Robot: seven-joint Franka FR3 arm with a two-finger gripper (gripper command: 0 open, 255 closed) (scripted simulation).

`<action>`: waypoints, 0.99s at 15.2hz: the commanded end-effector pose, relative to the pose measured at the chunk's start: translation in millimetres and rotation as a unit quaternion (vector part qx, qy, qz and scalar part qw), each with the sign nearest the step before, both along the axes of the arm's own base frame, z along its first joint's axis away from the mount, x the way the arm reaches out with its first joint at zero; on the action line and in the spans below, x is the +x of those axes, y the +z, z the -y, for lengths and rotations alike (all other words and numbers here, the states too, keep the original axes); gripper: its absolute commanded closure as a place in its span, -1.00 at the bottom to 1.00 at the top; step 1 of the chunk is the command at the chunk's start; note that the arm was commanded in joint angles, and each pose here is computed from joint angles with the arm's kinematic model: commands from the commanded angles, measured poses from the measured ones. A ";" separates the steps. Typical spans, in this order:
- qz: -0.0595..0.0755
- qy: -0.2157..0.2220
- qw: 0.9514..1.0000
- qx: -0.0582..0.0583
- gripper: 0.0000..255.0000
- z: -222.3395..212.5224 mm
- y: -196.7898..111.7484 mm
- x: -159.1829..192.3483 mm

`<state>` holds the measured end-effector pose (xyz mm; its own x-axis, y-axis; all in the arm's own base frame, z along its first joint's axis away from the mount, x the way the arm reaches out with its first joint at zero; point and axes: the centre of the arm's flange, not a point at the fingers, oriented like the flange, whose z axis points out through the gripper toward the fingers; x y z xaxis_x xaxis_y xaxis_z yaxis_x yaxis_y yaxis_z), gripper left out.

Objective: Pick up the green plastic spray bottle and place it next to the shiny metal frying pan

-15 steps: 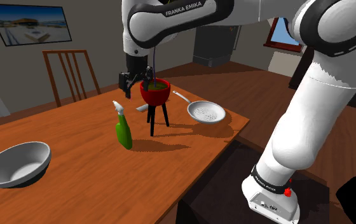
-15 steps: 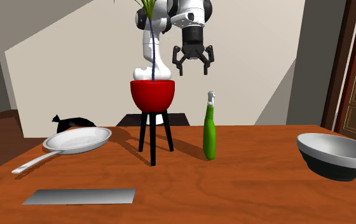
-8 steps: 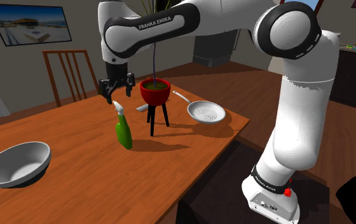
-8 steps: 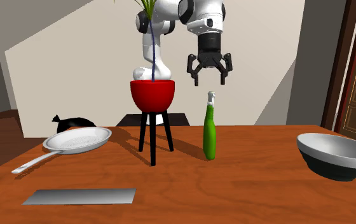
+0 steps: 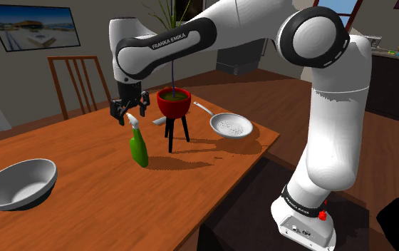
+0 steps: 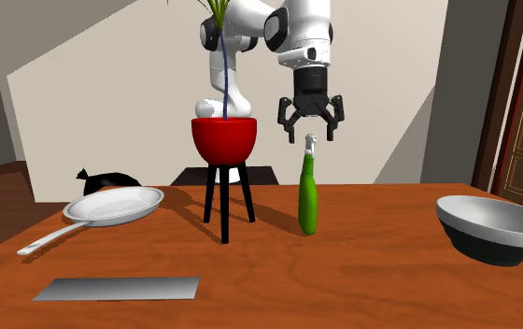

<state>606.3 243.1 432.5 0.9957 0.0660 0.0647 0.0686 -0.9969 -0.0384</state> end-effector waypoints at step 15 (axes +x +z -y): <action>0.000 0.000 1.000 0.000 1.00 0.1 -2.1 0.5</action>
